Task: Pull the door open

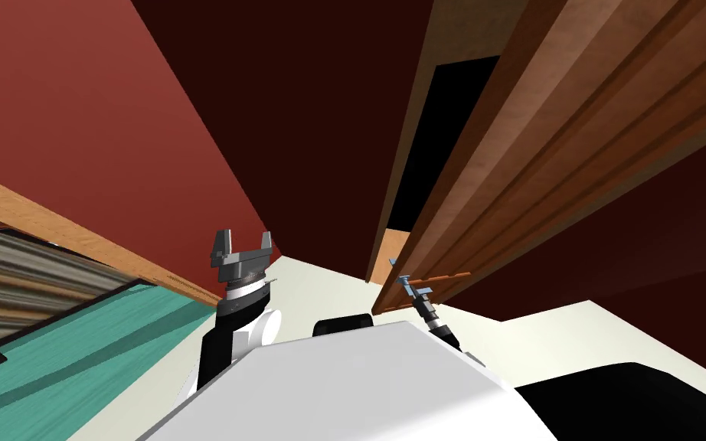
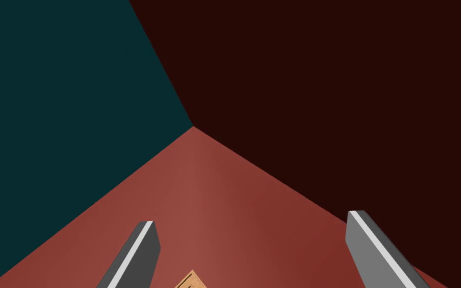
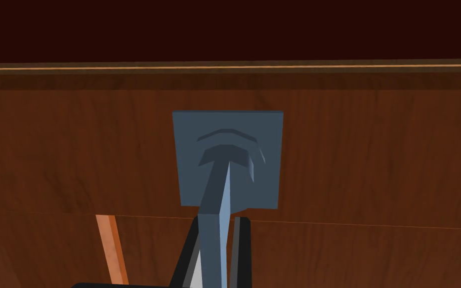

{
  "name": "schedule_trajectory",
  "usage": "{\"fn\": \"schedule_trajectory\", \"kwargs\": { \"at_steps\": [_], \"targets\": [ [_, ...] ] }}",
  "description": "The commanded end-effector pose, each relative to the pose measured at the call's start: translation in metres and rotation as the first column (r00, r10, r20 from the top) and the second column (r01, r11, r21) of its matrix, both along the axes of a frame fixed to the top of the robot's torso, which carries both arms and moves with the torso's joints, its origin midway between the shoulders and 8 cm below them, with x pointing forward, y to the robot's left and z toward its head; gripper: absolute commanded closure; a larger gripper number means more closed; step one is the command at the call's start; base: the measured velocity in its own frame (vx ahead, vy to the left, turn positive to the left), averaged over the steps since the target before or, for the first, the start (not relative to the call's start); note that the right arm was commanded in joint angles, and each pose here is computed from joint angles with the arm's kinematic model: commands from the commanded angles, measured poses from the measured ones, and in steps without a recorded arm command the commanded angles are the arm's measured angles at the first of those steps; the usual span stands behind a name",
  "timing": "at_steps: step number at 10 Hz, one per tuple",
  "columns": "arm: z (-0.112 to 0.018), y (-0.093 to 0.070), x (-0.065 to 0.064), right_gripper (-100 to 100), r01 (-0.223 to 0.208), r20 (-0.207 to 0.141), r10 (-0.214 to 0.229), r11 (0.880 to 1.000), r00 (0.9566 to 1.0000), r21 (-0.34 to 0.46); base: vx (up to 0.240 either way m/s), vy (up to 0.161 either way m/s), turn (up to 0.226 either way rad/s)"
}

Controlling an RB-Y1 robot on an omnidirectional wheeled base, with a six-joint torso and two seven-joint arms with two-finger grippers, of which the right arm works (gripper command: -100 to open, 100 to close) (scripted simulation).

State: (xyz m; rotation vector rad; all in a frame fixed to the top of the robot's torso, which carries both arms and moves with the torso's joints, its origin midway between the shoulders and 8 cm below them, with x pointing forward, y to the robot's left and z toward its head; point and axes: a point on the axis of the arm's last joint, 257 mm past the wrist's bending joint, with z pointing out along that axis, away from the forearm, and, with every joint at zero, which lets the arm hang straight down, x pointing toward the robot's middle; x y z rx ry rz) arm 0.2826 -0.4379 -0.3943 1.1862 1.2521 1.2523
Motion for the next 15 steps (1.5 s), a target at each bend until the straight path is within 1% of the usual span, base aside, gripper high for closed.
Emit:
{"fn": "schedule_trajectory", "kwargs": {
  "at_steps": [1, 2, 3, 4, 5, 8, 9, 12, 13, 15],
  "targets": [
    [0.001, -0.003, -0.003, 100, 0.0, 0.002, 0.0, 1.0, 1.0, -0.003, -0.257, -0.088, 0.231],
    [0.002, -0.004, -0.003, 100, -0.002, 0.003, 0.002, 1.0, 1.0, -0.003, -0.231, -0.055, 0.168],
    [0.0, -0.001, -0.002, 100, -0.003, -0.001, 0.003, 1.0, 1.0, -0.001, -0.103, -0.018, 0.028],
    [-0.003, 0.001, 0.005, 100, 0.001, -0.004, -0.001, 1.0, 1.0, -0.001, -0.162, -0.044, 0.096],
    [-0.003, 0.002, 0.008, 100, 0.002, -0.003, -0.002, 1.0, 1.0, -0.001, -0.216, -0.077, 0.135],
    [-0.004, 0.005, 0.028, 100, 0.013, -0.001, -0.013, 1.0, 0.9999, -0.004, -0.22, -0.051, 0.132],
    [-0.004, 0.008, 0.039, 100, 0.019, 0.0, -0.019, 1.0, 0.9998, -0.004, -0.244, -0.099, 0.188],
    [-0.004, 0.013, 0.062, 100, 0.03, 0.002, -0.03, 1.0, 0.9995, -0.005, -0.245, -0.077, 0.176],
    [-0.004, 0.013, 0.062, 100, 0.03, 0.002, -0.03, 1.0, 0.9995, -0.005, -0.117, -0.053, 0.063],
    [-0.003, 0.017, 0.078, 100, 0.037, 0.003, -0.037, 0.999, 0.9993, -0.006, -0.132, -0.051, 0.126]
  ]
}}
